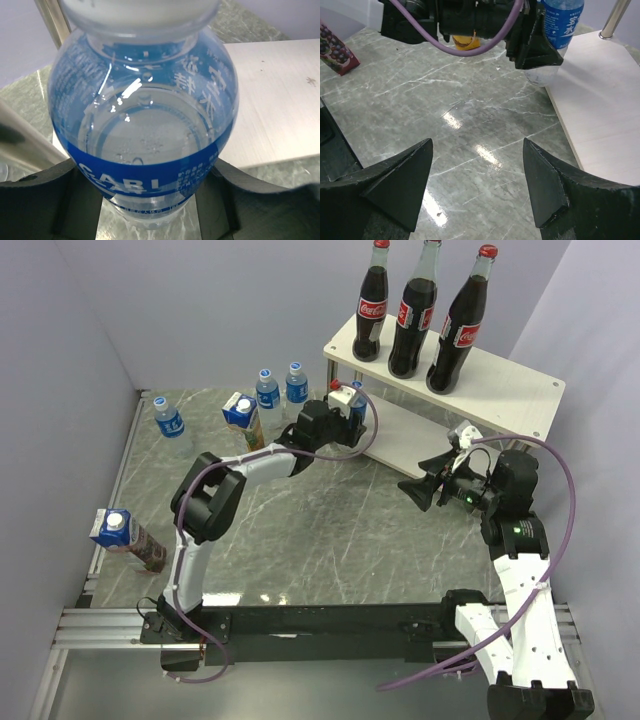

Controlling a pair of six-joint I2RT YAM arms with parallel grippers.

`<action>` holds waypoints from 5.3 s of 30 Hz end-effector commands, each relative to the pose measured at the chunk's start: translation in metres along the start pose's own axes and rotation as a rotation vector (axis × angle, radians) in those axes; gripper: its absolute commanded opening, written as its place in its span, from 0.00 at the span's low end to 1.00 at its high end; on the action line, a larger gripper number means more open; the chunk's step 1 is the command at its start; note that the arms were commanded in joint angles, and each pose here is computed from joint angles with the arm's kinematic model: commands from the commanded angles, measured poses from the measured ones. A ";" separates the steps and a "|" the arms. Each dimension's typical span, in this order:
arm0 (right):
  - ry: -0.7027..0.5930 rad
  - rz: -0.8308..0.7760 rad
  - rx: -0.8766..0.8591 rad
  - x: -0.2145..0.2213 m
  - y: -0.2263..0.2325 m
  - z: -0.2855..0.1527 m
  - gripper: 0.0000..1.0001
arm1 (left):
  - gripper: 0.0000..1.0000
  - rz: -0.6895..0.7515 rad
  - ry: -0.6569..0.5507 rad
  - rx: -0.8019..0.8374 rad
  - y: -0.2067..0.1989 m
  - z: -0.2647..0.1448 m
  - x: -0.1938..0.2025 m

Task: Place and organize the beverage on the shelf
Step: Place the drink on the shelf, then pick up the drink from the center of the board.

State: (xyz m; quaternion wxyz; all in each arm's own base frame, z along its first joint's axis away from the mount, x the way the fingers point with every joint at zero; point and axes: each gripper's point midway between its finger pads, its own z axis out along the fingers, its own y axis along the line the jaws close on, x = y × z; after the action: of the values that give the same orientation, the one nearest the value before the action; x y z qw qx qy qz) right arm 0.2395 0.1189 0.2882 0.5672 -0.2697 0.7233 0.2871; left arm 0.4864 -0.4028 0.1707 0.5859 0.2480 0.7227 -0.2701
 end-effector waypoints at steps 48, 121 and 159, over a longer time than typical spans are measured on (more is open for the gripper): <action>-0.046 -0.036 -0.028 -0.010 0.003 -0.001 0.78 | 0.76 0.056 -0.290 -0.090 0.031 0.023 -0.087; -0.025 -0.034 -0.089 -0.002 0.008 0.000 0.78 | 0.84 -0.503 -0.109 -1.061 0.362 -0.360 -0.090; -0.027 -0.034 -0.091 -0.002 0.009 -0.001 0.78 | 0.10 -0.366 0.181 -1.093 0.363 -0.328 -0.059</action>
State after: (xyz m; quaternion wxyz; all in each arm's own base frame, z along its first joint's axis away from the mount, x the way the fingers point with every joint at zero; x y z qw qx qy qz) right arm 0.2339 0.1244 0.2870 0.5615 -0.2967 0.7059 0.3138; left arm 0.5181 0.0942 0.2137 0.4817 -0.2065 0.8473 0.0860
